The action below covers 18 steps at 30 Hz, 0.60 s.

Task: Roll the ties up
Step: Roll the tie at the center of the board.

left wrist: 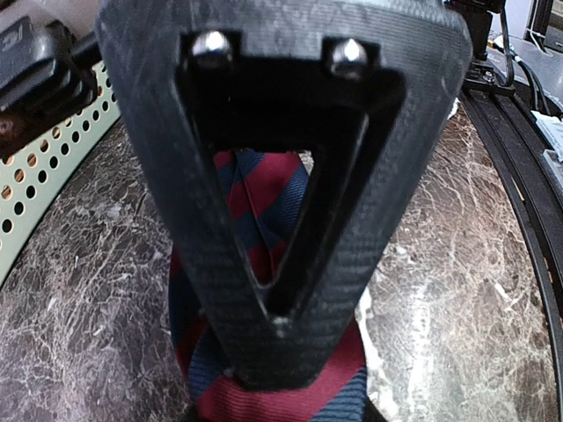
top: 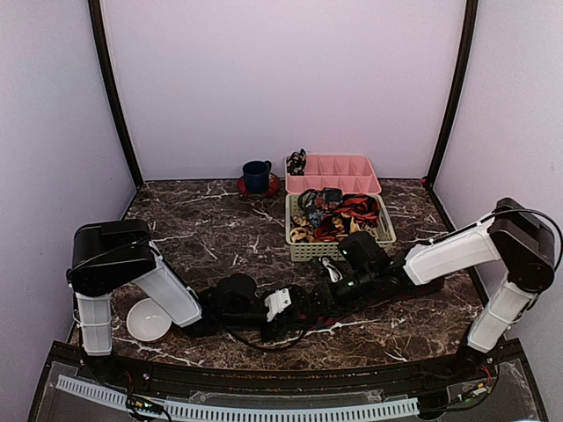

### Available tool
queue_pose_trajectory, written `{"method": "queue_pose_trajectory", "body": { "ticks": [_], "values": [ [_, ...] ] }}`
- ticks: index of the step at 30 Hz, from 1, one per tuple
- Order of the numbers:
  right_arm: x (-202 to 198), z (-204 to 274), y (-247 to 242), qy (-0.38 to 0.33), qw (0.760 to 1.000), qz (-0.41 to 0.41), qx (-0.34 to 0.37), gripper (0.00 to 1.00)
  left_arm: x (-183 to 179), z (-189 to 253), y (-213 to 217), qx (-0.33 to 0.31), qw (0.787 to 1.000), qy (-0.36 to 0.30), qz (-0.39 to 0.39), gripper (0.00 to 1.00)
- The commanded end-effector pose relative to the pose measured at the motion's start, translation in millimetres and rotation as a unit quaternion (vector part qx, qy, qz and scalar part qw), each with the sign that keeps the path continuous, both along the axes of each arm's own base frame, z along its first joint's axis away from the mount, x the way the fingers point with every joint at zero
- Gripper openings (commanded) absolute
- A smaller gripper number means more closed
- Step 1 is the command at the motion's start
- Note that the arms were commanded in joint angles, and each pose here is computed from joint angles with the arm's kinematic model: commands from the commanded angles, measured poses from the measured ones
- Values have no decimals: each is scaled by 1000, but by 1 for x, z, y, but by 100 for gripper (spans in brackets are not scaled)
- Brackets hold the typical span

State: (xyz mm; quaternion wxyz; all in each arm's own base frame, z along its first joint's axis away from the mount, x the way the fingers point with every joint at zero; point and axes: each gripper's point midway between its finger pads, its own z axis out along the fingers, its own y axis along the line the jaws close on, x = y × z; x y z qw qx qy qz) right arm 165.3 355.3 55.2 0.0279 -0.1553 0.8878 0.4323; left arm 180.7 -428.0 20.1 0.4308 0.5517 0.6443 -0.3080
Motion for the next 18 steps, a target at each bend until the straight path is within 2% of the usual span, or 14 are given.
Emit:
{"method": "queue_pose_trajectory", "body": {
  "ticks": [1, 2, 6, 10, 12, 14, 16, 18],
  "values": [
    [-7, -15, -1, 7, 1000, 13, -28, 29, -18, -80, 51, 157, 986, 62, 11, 31],
    [-8, -17, -2, 8, 999, 14, -31, 27, -18, -80, 51, 158, 985, 63, 11, 31],
    [-7, -23, -7, 0, 999, 13, -48, 2, -19, -80, 50, 154, 986, 68, 10, 31],
    [-3, -23, -9, -10, 998, 9, -57, 0, -20, -78, 48, 146, 986, 74, 9, 31],
    [-2, -15, -8, -14, 999, 7, -45, 20, -20, -78, 47, 147, 986, 75, 8, 31],
    [-3, -1, -6, -18, 1000, 2, -25, 33, -20, -79, 47, 148, 986, 77, 8, 31],
    [-4, 6, -5, -17, 1000, 3, -17, 40, -21, -80, 47, 148, 986, 77, 7, 31],
    [-7, 6, -3, -14, 1000, 7, -15, 41, -20, -79, 47, 146, 986, 77, 8, 31]
  ]
}}
